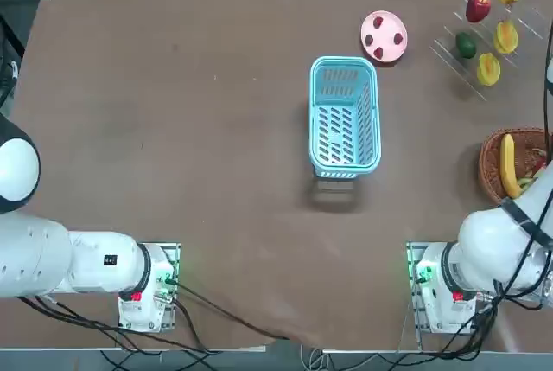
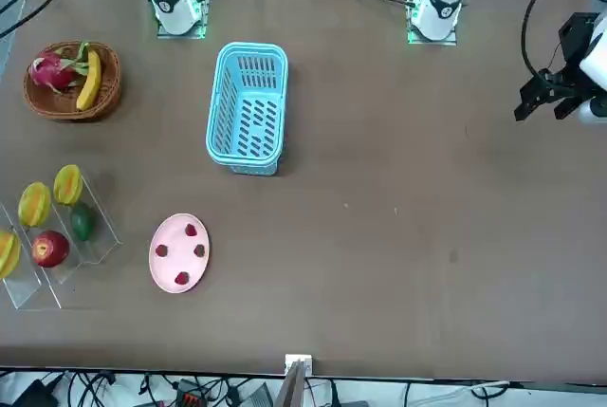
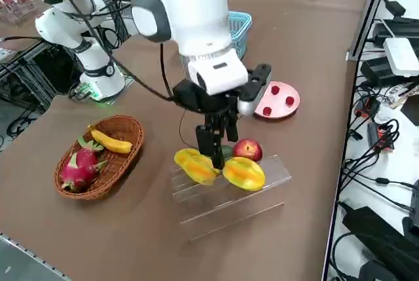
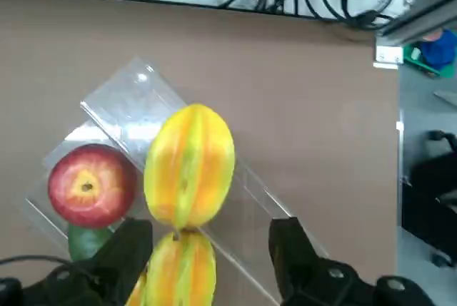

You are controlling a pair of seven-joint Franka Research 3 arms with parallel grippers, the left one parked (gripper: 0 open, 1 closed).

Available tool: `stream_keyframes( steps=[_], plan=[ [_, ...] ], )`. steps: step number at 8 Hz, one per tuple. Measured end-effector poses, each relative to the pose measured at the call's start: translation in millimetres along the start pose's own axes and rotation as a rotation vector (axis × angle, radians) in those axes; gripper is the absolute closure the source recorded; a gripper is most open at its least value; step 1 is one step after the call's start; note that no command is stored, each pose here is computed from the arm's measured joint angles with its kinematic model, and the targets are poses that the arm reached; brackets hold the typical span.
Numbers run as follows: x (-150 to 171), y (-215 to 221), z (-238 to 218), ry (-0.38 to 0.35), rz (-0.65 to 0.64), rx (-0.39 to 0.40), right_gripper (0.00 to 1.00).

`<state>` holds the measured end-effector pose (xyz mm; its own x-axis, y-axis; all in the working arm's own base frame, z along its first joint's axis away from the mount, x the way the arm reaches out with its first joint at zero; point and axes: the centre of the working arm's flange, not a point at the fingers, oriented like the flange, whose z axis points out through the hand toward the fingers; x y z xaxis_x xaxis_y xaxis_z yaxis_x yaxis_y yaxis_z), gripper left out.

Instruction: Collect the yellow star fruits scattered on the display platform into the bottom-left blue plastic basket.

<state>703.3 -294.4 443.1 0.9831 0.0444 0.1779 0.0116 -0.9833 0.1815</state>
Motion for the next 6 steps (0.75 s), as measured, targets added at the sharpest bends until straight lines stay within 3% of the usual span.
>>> stream_keyframes(
  steps=[3, 6],
  plan=[
    [-5, 16, 19, 0.038, 0.042, 0.106, 0.01],
    [-5, 13, 37, 0.043, 0.068, 0.158, 0.01]
  ],
)
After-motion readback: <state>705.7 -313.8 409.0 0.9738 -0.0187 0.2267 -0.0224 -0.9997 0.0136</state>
